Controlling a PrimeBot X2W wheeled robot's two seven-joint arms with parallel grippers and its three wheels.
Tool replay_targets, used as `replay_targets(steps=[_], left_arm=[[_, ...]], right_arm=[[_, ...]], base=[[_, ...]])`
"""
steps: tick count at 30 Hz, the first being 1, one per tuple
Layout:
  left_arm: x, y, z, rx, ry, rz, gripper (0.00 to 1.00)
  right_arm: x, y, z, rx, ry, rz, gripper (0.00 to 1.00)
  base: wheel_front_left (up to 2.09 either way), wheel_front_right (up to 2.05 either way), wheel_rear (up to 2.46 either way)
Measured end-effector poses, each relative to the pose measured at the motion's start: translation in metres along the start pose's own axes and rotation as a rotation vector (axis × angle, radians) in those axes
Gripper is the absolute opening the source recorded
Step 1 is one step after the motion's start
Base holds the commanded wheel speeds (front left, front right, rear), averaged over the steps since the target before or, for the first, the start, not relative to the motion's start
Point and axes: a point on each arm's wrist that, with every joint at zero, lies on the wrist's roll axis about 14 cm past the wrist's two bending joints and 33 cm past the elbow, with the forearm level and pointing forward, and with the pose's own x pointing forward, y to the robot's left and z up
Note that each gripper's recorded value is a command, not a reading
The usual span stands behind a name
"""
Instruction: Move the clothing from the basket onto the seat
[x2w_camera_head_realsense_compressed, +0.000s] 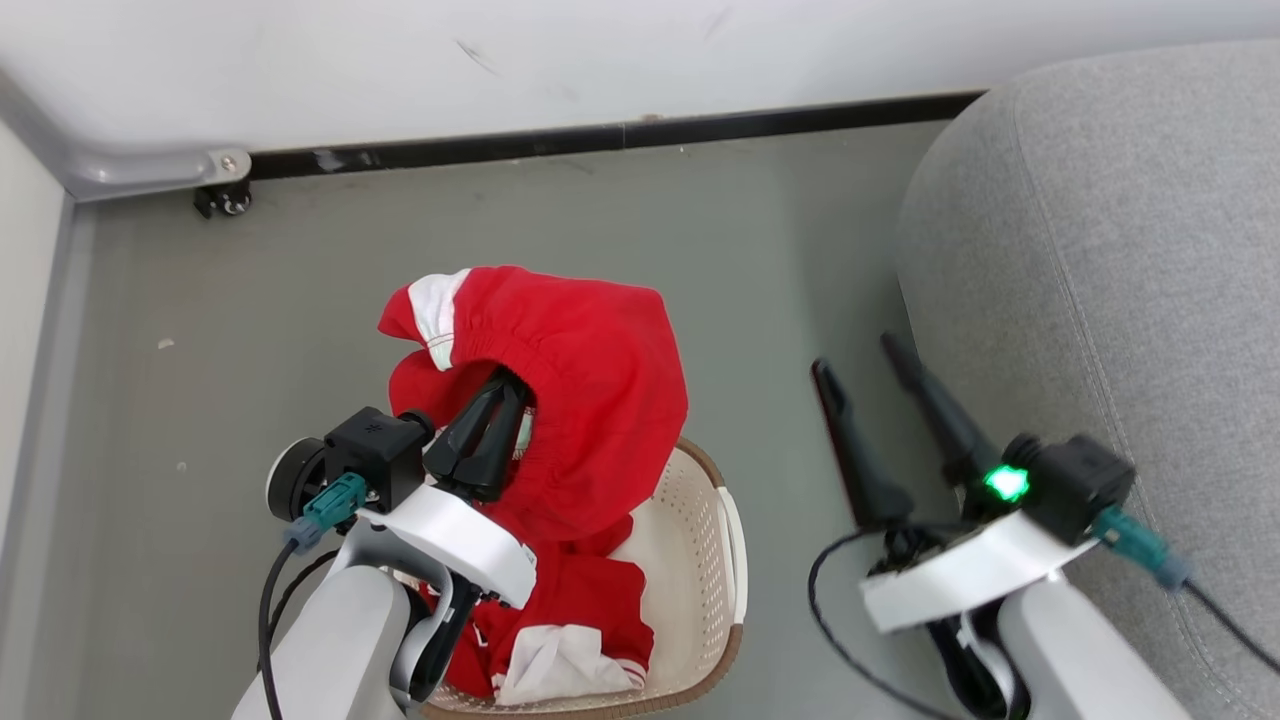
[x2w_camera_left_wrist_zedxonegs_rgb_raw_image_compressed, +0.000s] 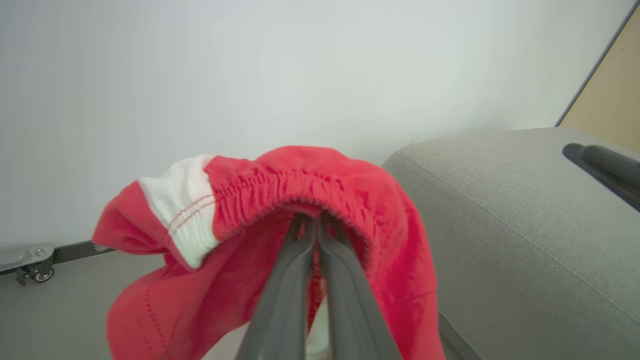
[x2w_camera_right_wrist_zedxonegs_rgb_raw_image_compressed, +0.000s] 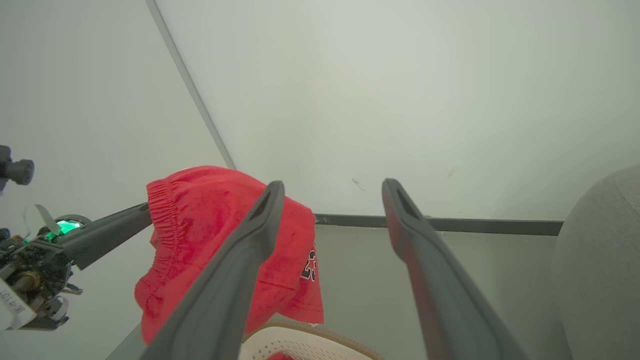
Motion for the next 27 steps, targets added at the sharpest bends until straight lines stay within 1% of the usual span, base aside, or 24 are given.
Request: replay_targets(steps=[5, 16, 23, 27], left_arm=[[-0.005, -0.005, 0.015, 0.009, -0.035, -0.005, 0.00], [-0.019, -0.014, 0.032, 0.015, -0.078, -0.011, 0.00], [-0.025, -0.021, 0.044, 0.024, -0.108, -0.023, 0.00], [-0.031, -0.025, 0.043, 0.029, -0.103, -0.028, 0.00]], right_arm=[[-0.012, 0.021, -0.013, 0.010, 0.041, 0.055, 1.00], [-0.030, 0.057, -0.026, 0.015, 0.087, 0.160, 1.00], [-0.036, 0.066, -0.025, 0.009, 0.089, 0.189, 1.00], [-0.038, 0.071, -0.024, 0.003, 0.089, 0.208, 1.00]], base=[[0.00, 0.00, 0.00], [0.00, 0.00, 0.00], [0.00, 0.00, 0.00], [0.00, 0.00, 0.00]])
